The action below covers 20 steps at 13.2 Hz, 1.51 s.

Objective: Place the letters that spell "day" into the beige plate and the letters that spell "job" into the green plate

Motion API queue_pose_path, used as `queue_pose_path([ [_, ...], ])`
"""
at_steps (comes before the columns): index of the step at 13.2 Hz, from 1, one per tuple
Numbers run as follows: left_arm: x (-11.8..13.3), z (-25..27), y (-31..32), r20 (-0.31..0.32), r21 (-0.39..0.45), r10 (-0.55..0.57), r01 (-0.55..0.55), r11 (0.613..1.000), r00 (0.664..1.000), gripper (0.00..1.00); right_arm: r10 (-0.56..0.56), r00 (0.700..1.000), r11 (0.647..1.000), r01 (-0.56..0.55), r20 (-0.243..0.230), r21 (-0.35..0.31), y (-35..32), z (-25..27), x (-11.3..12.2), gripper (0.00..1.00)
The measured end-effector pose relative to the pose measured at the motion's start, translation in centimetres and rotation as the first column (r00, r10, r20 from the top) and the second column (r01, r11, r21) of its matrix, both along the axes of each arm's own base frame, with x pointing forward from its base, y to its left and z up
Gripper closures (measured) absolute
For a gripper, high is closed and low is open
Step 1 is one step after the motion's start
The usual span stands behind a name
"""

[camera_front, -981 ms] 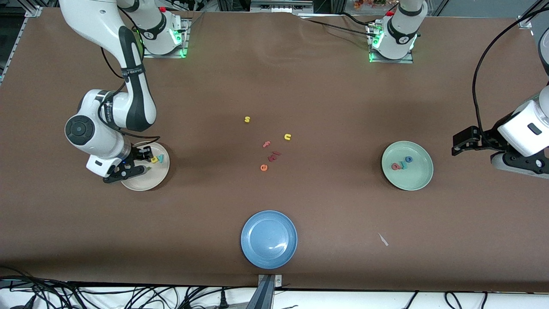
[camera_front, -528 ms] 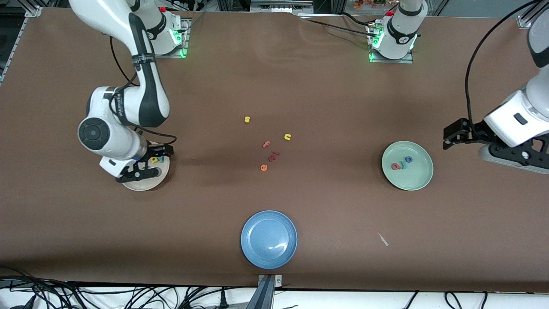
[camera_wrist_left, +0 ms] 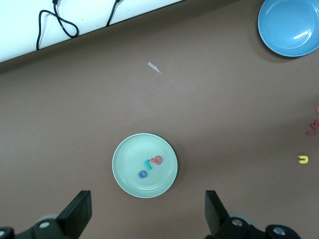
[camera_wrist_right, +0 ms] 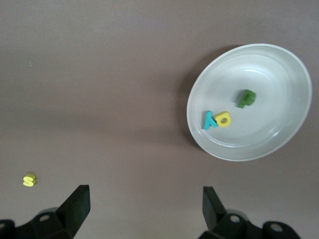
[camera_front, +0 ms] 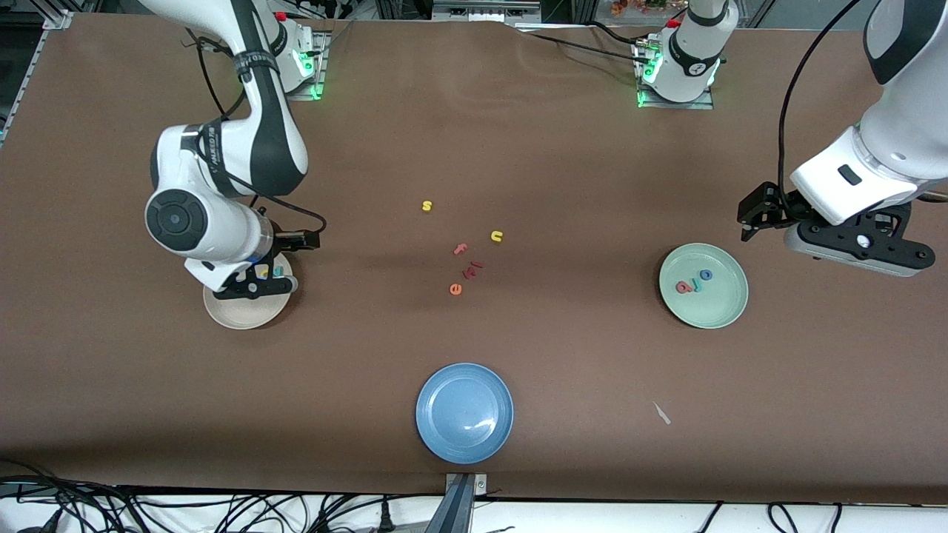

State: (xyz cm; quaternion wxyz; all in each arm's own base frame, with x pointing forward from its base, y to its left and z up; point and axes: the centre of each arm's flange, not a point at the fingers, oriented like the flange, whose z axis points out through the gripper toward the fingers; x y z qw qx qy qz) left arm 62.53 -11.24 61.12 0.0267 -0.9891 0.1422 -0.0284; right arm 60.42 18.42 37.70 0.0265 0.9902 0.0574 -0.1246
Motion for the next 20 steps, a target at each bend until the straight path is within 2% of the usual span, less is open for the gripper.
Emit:
queue_pose_path([
  [3, -0.2, -0.1, -0.5, -0.009, 0.005, -0.007, 0.007, 1.0, 1.0, 0.0, 0.022, 1.0, 0.999, -0.022, 0.006, -0.025, -0.5, 3.7, -1.0, 0.0],
  [6, -0.3, -0.3, -0.1, -0.032, 0.01, 0.001, 0.0, 1.0, 0.999, 0.0, 0.032, 0.999, 0.999, -0.032, 0.024, -0.01, -2.3, 7.7, -1.9, 0.0],
  [9, -0.3, -0.3, 0.0, -0.034, 0.011, 0.002, -0.002, 1.0, 0.999, 0.0, 0.003, 0.998, 1.0, -0.003, 0.057, 0.005, -5.9, 12.0, -2.8, 0.0],
  [12, -0.3, -0.4, -0.1, -0.034, 0.011, 0.0, 0.0, 1.0, 0.999, 0.0, -0.035, 0.997, 0.999, 0.035, 0.065, -0.005, -10.3, 15.7, -4.4, 0.0],
  [16, -0.3, -0.3, -0.2, -0.034, 0.011, -0.001, 0.002, 1.0, 0.999, 0.0, -0.068, 0.996, 0.998, 0.069, 0.058, -0.012, -13.8, 18.4, -5.9, 0.0],
  [20, -0.3, -0.4, -0.1, -0.035, 0.011, 0.0, 0.0, 1.0, 0.999, 0.0, -0.068, 0.994, 0.998, 0.068, 0.08, 0.002, -16.7, 19.8, -5.9, 0.0],
])
